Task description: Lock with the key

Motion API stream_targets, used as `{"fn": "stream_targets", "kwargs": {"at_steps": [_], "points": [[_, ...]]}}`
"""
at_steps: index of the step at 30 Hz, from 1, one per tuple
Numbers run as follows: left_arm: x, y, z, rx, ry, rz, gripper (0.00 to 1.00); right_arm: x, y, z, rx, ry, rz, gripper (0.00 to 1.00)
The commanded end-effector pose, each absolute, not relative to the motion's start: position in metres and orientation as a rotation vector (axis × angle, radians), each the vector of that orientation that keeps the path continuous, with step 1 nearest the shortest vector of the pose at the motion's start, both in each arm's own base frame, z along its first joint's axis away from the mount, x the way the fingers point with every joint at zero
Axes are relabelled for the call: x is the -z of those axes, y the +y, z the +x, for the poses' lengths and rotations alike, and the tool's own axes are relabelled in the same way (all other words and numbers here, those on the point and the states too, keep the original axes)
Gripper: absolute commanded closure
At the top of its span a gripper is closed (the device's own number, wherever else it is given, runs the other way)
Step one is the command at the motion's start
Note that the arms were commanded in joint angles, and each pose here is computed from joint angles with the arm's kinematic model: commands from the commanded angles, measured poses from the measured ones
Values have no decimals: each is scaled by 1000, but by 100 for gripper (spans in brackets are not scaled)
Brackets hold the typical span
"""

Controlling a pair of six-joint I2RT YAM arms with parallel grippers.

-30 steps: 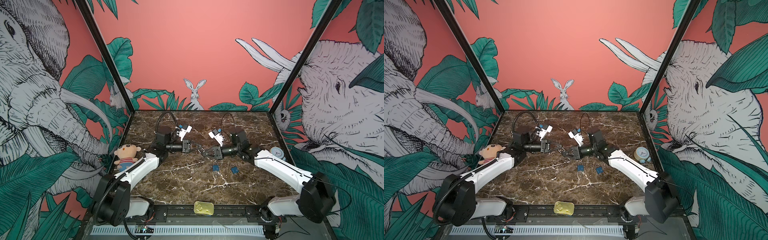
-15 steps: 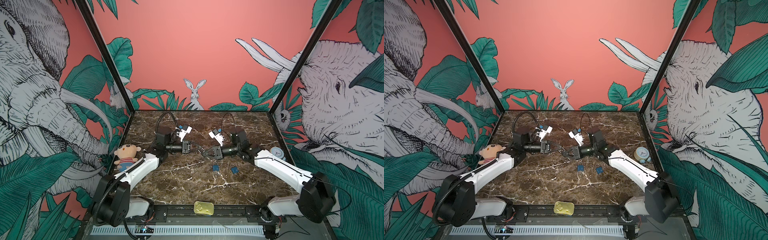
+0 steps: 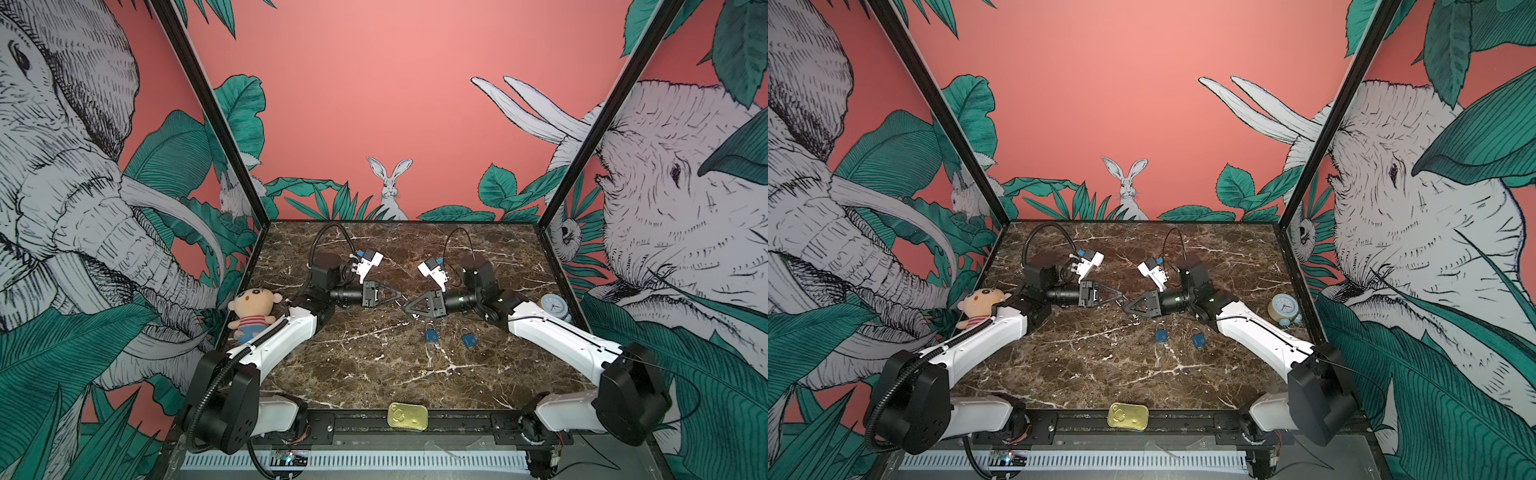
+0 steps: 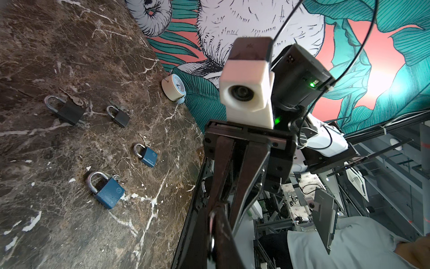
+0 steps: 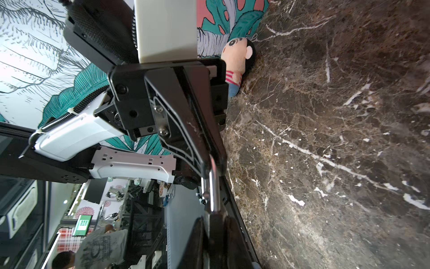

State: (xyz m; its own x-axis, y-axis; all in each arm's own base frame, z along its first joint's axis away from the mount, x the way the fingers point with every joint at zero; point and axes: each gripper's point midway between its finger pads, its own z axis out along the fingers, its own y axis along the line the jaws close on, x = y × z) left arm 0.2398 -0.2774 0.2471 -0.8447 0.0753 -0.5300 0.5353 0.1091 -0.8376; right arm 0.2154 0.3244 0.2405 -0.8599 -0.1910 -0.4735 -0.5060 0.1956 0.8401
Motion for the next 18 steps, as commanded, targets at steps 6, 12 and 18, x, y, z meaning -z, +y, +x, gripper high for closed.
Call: {"fn": "stream_targets", "kwargs": {"at_steps": [6,12,18], "points": [[-222,-279,244,1754,2088,576,100,-320,325,201,-1877,1863,-778,100],[-216,-278,241,1759,2101,568,100,-324,326,202,-1901,1836,-760,100],[-212,-278,237,1772,2105,548,100,-324,327,206,-1901,1826,-739,100]]}}
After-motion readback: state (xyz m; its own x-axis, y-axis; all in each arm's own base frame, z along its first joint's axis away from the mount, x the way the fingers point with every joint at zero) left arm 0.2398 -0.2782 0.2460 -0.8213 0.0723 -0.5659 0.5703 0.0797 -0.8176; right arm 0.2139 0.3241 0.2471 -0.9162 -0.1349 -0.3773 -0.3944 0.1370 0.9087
